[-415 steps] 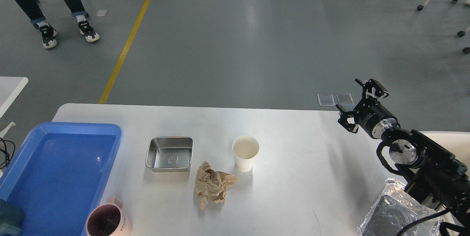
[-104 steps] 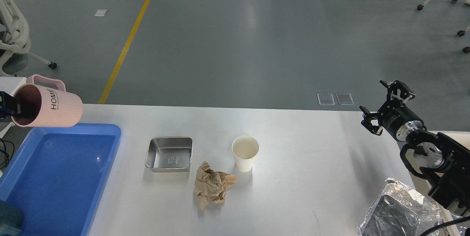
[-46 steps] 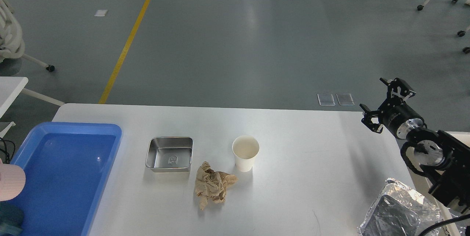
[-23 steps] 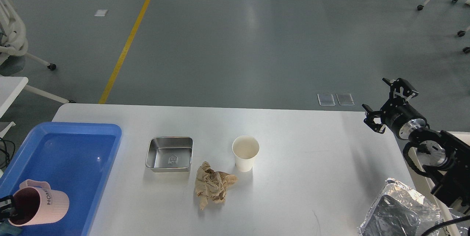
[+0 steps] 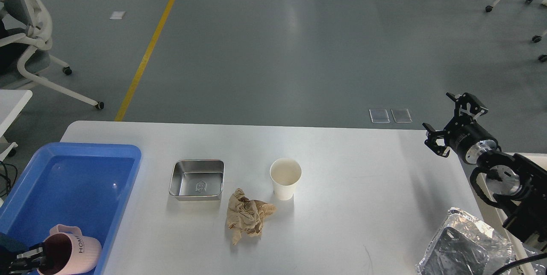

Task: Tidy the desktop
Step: 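Lower the pink mug into the blue bin and release it, then raise the left gripper and move it toward the steel tray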

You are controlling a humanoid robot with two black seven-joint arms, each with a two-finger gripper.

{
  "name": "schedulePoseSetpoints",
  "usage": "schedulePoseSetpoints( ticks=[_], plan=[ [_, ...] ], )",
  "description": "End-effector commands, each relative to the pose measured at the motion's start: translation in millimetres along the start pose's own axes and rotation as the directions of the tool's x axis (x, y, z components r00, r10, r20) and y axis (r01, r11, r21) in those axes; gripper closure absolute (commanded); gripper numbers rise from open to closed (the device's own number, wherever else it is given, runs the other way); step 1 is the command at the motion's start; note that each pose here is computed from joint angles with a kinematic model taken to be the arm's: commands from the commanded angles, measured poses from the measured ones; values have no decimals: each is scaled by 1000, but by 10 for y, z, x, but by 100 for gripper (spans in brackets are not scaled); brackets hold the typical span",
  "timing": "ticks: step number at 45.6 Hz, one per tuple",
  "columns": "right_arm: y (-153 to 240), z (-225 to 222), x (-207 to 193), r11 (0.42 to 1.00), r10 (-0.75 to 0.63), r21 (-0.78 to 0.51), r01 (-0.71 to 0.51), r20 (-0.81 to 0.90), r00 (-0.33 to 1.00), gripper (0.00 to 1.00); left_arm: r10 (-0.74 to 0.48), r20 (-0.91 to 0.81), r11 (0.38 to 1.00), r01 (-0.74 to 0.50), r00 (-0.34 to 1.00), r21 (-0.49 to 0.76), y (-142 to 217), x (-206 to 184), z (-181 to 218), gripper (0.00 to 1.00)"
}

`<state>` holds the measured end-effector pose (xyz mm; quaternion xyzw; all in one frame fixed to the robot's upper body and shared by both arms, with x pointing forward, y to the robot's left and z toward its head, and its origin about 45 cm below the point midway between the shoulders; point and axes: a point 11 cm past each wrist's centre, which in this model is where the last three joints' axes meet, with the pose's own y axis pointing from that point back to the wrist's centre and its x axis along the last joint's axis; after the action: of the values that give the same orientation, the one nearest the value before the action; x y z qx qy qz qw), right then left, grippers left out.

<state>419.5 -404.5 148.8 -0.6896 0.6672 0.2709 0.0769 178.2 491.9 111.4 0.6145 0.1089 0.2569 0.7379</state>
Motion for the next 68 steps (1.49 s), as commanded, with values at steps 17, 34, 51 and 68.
schedulePoseSetpoints(
  ticks=[17,34,51,68],
  plan=[
    [-7,-2,-13,1000,-3,1,3,2,1000,0,39,-25,999,-40,999,-25,73,126,1,33],
    [-7,-15,-8,1000,-1,3,1,0,1000,0,47,-42,994,-51,998,-94,183,345,241,3],
    [-11,-17,-18,1000,-4,3,4,-1,1000,0,55,-74,966,-71,996,-247,563,733,622,2],
    [-9,-24,-13,1000,-3,4,3,-2,1000,0,86,-95,858,-122,992,-498,794,971,1147,2]
  ],
)
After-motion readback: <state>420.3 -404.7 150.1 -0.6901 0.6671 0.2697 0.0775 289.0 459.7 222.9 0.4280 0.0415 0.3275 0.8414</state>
